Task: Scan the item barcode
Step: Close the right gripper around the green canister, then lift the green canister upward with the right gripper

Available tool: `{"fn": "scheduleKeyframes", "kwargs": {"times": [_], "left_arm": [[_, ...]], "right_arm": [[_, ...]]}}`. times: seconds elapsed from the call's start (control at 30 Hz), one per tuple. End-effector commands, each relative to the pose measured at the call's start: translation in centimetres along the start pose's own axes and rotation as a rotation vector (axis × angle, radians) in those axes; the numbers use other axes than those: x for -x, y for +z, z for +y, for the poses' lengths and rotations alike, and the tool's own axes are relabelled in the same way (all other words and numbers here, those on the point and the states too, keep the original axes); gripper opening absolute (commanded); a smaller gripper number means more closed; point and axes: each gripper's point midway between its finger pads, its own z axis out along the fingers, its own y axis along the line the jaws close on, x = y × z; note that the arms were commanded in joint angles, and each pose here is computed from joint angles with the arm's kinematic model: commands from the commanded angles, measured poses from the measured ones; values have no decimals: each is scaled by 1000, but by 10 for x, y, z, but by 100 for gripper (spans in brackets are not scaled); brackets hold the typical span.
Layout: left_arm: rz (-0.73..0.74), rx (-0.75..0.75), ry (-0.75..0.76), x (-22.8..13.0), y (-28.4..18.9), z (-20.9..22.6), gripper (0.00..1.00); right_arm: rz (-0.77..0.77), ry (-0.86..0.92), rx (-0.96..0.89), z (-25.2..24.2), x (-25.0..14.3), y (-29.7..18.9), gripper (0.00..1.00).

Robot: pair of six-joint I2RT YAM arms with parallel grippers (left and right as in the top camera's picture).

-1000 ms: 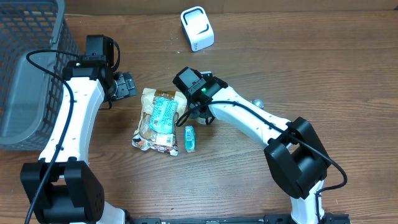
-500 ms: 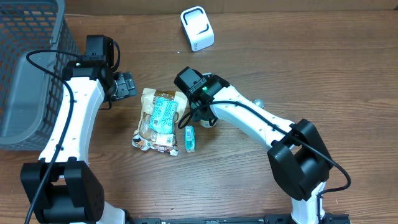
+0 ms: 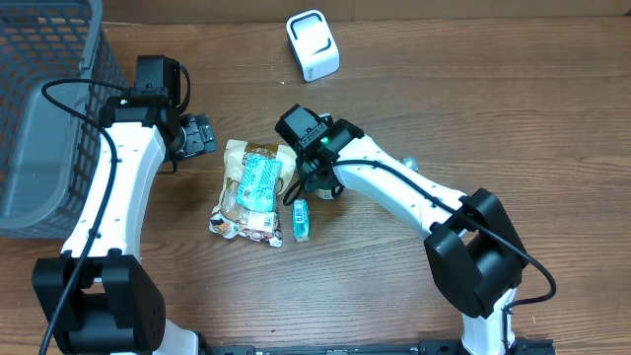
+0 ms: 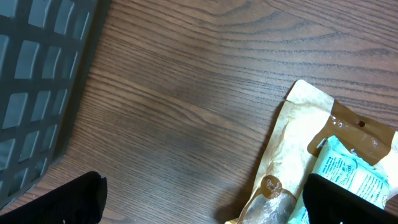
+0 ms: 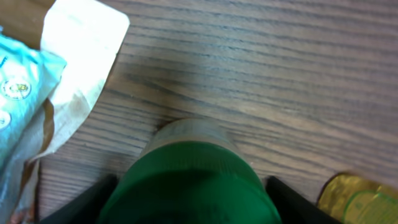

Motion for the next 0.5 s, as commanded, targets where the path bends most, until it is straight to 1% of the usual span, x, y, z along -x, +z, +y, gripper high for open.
{"fn": "scheduleKeyframes", "kwargs": {"times": [0.0,0.03,0.07,0.1,0.17,0.27,0.37,0.47], "left_arm": [[-22,-5,16,6,-5,-1,99],[-22,-5,15,6,-5,-1,99],[-22,-5,15,6,-5,-1,100],[-22,-5,15,6,-5,-1,100],[-22,-5,15,6,-5,-1,100],[-22,-5,16,6,-5,-1,100],[-22,-5,15,6,-5,-1,100],[-22,-5,15,6,-5,-1,100]], "right_arm": [[-47,7,10,-2,14,-14,84],[-47,9,10,-3,14,-14,89],[-51,12,11,-3,15,-14,98],[-57,14,14,-3,17,-14,100],[-80,25,23,-3,25,-15,100],[-95,58,50,-6,40,-31,100],[-79,141,105,-11,51,-53,100],[-34,217,119,-21,50,-61,100]]}}
